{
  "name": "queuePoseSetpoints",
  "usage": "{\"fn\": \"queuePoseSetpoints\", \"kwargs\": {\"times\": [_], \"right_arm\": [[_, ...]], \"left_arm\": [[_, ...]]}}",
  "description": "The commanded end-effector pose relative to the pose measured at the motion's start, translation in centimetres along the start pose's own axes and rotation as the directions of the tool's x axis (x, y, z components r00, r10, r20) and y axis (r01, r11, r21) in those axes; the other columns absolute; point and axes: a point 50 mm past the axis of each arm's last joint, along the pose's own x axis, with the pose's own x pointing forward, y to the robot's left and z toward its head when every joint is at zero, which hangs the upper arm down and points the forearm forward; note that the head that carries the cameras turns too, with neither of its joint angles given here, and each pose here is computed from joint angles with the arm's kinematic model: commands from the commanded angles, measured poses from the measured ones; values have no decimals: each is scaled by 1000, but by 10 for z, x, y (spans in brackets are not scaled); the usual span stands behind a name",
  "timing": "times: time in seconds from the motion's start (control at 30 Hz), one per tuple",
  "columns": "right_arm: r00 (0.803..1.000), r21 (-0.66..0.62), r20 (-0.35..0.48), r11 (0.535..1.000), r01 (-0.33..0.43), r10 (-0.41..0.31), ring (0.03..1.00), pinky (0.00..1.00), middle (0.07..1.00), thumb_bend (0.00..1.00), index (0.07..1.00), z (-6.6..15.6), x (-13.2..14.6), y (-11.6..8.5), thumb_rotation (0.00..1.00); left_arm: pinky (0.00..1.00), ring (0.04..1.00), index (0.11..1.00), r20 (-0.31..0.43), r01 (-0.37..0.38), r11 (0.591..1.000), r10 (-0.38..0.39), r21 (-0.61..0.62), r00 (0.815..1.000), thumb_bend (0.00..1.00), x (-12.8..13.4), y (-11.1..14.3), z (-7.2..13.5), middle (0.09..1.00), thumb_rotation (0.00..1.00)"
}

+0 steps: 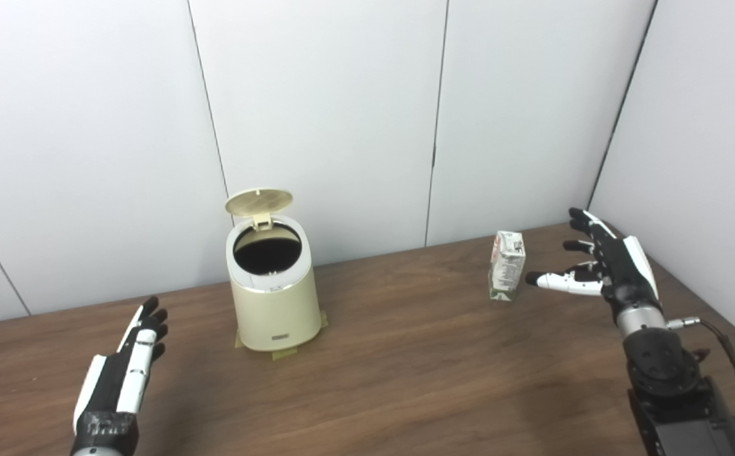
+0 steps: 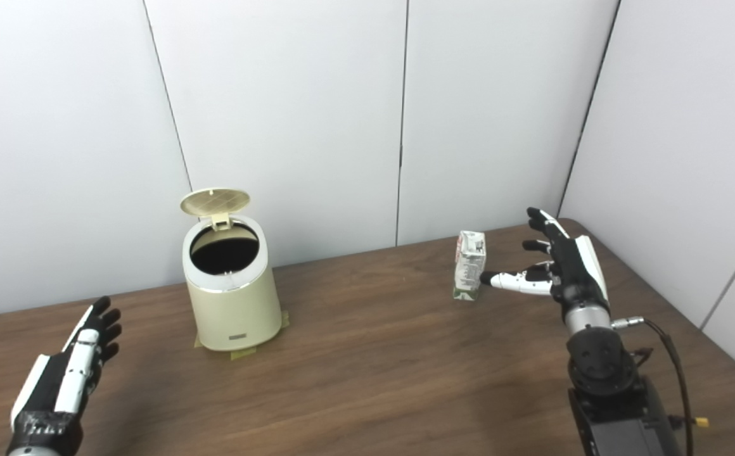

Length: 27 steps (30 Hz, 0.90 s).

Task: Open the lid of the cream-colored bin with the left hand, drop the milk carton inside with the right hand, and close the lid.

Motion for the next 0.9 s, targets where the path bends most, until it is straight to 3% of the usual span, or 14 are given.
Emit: {"fn": "queuePoseSetpoints", "kwargs": {"times": [0.0,0.13,0.2,0.3,0.53,0.63,0.87], "right_arm": [[998,-25,63,999,32,-31,822,492,908,843,911,24,17,-13,97],[999,-42,47,999,5,-3,850,538,915,870,909,30,35,-10,109],[999,-40,42,999,-18,20,885,714,922,911,901,33,44,-8,93],[998,-59,45,997,-44,47,907,810,930,928,904,34,57,-3,61],[997,-141,33,988,-67,73,893,808,899,970,865,38,77,15,9],[996,-181,24,980,-84,90,895,842,895,964,875,38,82,20,31],[995,-251,26,964,-86,96,876,801,885,951,863,38,92,28,83]], "left_arm": [[965,968,1000,86,7,1000,-8,10,996,323,9,3,25,973,989],[973,967,1000,83,6,999,-3,-37,997,332,9,3,27,967,991],[978,966,1000,82,7,999,-2,-54,997,363,9,4,27,965,999],[985,965,1000,86,7,997,-1,-71,996,369,8,5,26,961,1000],[985,972,1000,79,14,997,-8,-71,997,384,9,10,23,973,1000],[986,973,1000,80,16,998,-11,-56,997,388,10,12,23,971,1000],[963,971,1000,74,15,999,-13,-37,997,377,12,13,24,970,1000]]}}
